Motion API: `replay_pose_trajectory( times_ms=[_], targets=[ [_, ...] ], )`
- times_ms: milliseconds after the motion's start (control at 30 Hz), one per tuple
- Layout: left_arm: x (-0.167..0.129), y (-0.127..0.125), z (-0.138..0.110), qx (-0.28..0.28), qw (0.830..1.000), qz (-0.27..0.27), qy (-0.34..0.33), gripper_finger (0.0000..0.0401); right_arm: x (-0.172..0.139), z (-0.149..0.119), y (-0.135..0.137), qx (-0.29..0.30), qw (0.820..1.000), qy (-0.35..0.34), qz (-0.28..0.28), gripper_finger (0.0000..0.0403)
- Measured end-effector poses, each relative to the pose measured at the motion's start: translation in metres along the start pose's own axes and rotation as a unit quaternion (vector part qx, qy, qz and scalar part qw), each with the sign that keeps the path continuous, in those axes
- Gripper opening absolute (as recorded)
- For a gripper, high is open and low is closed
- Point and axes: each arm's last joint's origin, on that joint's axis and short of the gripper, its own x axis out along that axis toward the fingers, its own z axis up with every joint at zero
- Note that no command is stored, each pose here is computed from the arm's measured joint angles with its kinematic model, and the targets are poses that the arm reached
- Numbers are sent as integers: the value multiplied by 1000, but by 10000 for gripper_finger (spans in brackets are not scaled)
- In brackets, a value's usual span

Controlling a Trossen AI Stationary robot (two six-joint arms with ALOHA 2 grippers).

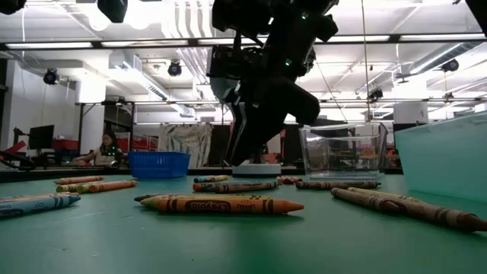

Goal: Sort crayons
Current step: Put the blue crayon into the green bin

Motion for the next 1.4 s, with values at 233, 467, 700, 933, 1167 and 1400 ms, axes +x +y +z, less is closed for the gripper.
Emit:
replay_pose_trajectory(
  times_ms=[233,467,700,933,1167,1400],
  targets=[
    [0,0,0,0,1000,0,1,0,3,1,0,-2,1000,-5,-1,109],
    [-1,0,-1,1,1000,0,3,0,19,-6,4,-11,1000,18,5,109],
    [-1,0,-1,1,1000,0,5,0,21,-6,4,-12,1000,20,5,104],
    [-1,0,-1,2,1000,0,6,0,21,-6,4,-14,1000,20,6,91],
    [-1,0,-2,4,1000,0,11,0,21,-6,4,-17,1000,20,6,80],
    [-1,0,-2,4,1000,0,13,0,21,-7,4,-18,1000,23,7,74]
  ],
)
